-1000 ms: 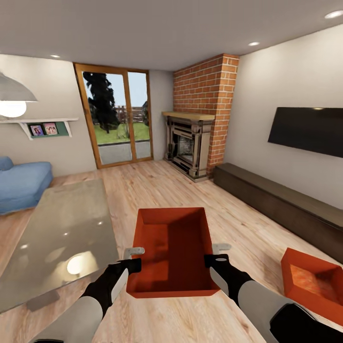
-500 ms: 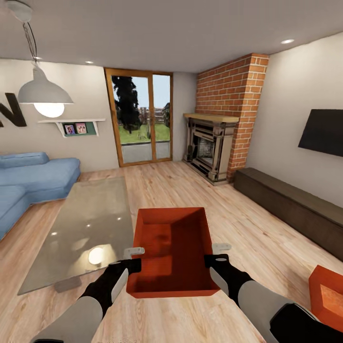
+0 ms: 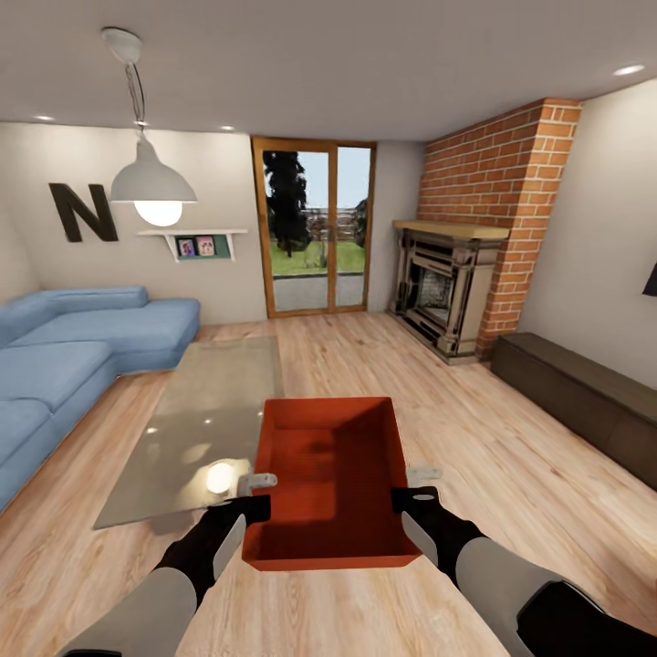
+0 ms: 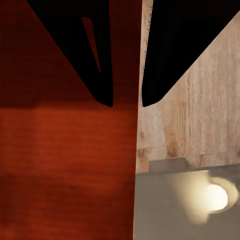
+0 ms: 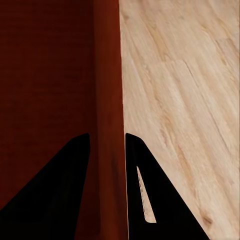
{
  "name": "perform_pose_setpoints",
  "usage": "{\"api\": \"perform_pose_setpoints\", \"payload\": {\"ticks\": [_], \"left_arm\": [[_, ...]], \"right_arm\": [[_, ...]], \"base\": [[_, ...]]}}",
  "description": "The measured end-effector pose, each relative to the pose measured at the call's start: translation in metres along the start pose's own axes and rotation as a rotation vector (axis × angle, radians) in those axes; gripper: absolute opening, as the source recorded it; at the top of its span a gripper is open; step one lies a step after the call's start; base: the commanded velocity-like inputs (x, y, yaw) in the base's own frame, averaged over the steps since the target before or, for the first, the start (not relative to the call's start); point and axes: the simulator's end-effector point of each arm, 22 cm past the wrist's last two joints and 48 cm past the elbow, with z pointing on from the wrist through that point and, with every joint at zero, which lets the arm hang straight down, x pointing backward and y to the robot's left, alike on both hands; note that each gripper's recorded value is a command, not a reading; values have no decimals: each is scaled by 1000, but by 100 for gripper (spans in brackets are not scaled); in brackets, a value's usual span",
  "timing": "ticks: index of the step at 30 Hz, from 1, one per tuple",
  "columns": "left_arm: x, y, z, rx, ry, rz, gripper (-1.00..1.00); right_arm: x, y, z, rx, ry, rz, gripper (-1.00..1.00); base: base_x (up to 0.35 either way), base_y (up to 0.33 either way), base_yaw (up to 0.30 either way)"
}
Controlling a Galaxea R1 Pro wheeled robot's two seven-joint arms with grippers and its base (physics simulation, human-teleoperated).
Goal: Move the two storage containers from the living room to the garage. In the garage, place one container on the floor and stack the other container on top of it (either order is fine).
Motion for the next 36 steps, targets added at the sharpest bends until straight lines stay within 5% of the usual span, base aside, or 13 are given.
{"api": "perform_pose_setpoints", "payload": {"ticks": [13, 36], "left_arm": [[-1, -1, -1, 0, -1, -1, -100], [5, 1, 3, -1, 10, -1, -100]], "right_arm": [[-1, -1, -1, 0, -1, -1, -100], [5, 1, 3, -1, 10, -2, -100]], "base": [[0, 0, 116], [0, 0, 263]]}}
